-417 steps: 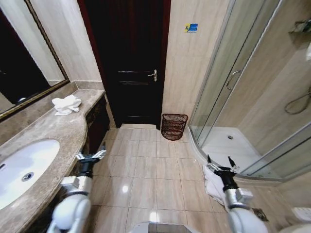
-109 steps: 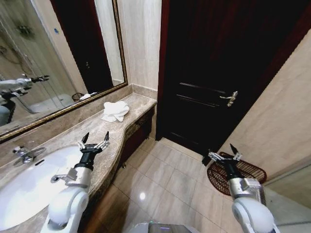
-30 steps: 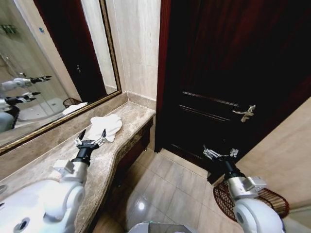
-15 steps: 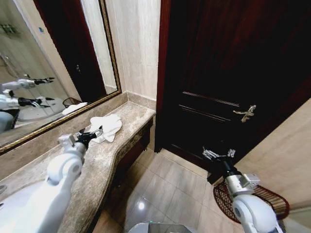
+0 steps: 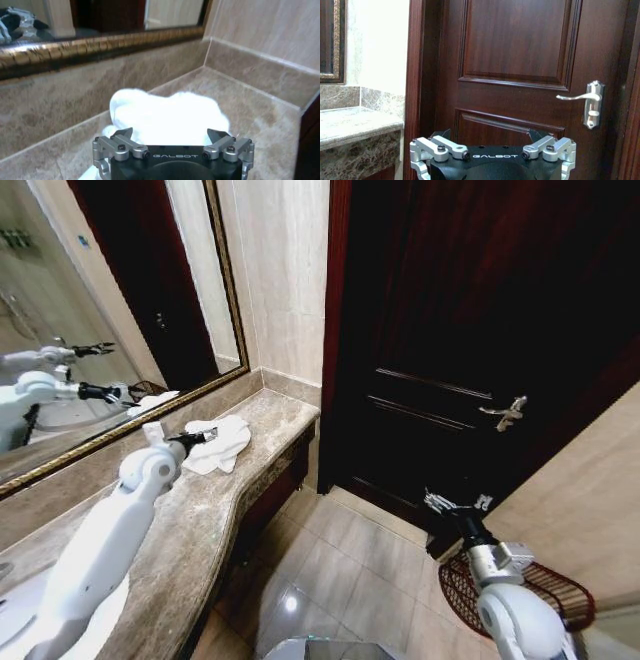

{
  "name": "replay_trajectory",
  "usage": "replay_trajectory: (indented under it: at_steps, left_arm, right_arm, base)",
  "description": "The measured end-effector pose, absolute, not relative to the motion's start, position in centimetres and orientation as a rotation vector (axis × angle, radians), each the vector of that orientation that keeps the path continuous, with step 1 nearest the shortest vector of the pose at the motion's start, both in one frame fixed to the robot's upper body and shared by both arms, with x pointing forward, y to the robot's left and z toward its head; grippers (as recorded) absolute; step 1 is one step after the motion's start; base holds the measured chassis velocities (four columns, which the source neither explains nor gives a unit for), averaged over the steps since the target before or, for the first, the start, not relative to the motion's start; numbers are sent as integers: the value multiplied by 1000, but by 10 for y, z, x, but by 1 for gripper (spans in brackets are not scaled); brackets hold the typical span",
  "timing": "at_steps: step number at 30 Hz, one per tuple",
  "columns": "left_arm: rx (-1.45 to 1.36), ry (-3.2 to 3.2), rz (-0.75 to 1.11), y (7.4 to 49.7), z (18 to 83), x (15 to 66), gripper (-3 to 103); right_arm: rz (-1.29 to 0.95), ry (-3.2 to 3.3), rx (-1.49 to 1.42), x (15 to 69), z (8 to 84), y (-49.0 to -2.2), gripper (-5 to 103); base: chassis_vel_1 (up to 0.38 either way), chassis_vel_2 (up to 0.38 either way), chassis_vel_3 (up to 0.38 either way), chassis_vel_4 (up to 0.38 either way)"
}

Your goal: Discard the used towel into the hamper.

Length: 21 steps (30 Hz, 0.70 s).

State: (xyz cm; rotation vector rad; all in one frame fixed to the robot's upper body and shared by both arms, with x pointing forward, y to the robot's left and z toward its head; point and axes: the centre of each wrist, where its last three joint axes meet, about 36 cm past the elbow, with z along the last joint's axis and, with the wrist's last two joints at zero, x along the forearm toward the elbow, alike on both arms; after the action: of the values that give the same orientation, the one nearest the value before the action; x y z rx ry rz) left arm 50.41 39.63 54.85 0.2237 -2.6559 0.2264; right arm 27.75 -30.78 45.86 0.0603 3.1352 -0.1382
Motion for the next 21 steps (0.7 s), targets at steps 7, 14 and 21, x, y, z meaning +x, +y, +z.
replay_trajectory:
  at_steps: [7, 14, 21]
  left_arm:
    - [282, -2613, 198, 399, 529, 538, 100]
    - [287, -2606, 140, 401, 513, 562, 100]
    - [260, -2594, 139, 402, 499, 565, 94]
  right_arm:
    - [-147, 3127, 81, 274, 457, -311, 100]
    - [-150, 3116, 103, 273, 459, -312, 100]
    - [-134, 3099, 97, 272, 465, -307, 100]
  base:
    - [0, 0, 0, 0]
    - [0, 0, 0, 0]
    - [0, 0, 0, 0]
